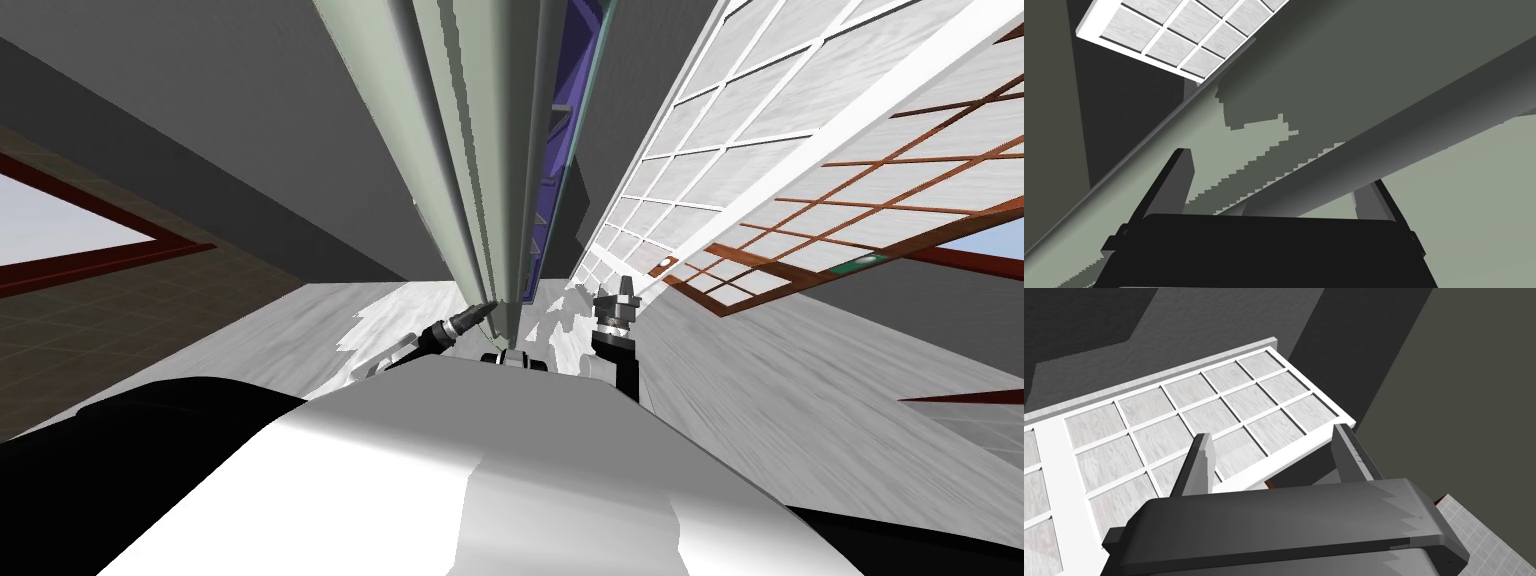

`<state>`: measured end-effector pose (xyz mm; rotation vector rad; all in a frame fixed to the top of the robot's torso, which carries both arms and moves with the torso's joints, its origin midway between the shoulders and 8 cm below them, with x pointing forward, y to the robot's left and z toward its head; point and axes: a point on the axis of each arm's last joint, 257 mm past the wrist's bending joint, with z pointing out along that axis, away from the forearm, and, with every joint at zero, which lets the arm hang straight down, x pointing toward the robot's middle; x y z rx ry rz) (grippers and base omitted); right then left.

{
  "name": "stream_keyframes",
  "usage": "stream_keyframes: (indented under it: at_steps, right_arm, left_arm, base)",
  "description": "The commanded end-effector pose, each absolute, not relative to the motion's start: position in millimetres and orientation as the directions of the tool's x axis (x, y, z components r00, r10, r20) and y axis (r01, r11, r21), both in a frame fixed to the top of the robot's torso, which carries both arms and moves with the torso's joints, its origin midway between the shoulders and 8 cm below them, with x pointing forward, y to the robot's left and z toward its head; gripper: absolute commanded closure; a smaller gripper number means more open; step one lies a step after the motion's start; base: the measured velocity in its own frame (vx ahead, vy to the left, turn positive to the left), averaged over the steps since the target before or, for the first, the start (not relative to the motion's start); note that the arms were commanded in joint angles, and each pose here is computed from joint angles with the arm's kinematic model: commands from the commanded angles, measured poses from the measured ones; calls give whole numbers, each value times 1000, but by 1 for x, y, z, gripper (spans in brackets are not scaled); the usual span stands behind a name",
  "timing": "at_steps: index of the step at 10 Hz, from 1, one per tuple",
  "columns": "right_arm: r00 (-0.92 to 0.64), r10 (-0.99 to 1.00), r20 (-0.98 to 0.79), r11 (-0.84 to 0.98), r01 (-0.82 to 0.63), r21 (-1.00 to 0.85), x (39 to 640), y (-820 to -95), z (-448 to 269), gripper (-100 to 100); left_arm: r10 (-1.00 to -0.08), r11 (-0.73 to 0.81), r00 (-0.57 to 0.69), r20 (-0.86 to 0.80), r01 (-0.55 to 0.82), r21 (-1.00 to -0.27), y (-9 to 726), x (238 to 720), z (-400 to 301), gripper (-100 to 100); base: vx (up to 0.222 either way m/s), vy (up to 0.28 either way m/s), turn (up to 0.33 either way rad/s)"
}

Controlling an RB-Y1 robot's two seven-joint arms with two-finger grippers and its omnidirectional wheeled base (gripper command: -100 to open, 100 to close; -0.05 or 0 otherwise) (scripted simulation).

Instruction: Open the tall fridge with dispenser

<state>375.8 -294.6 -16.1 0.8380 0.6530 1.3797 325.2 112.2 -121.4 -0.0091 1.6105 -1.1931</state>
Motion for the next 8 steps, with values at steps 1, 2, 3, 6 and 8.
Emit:
stream_keyframes:
  at_steps: [1, 2, 3, 6, 8]
  right_arm:
    - [101, 992, 76, -5, -570, 822, 376, -295, -16, 0]
    - [101, 992, 76, -5, -570, 822, 376, -295, -16, 0]
    - [101, 992, 76, -5, -570, 822, 376, -295, -16, 0]
    - [101, 992, 76, -5, -570, 822, 376, -295, -16, 0]
    - [101, 992, 76, -5, -570, 822, 376, -295, -16, 0]
  left_arm:
    - [-531, 472, -443, -722, 554, -686, 104, 314, -122, 100]
    - [-531, 472, -443, -722, 554, -686, 104, 314, -122, 100]
    - [-524, 459, -454, -721, 562, -688, 100, 309, -122, 100]
    - [-524, 459, -454, -721, 562, -688, 100, 309, -122, 100]
    - [-524, 459, -454, -721, 562, -688, 100, 309, -122, 100]
  base:
    - [-107, 164, -138]
    - [-128, 155, -26]
    - [-90, 129, -78]
    - [-42, 55, -18]
    - [15, -14, -14]
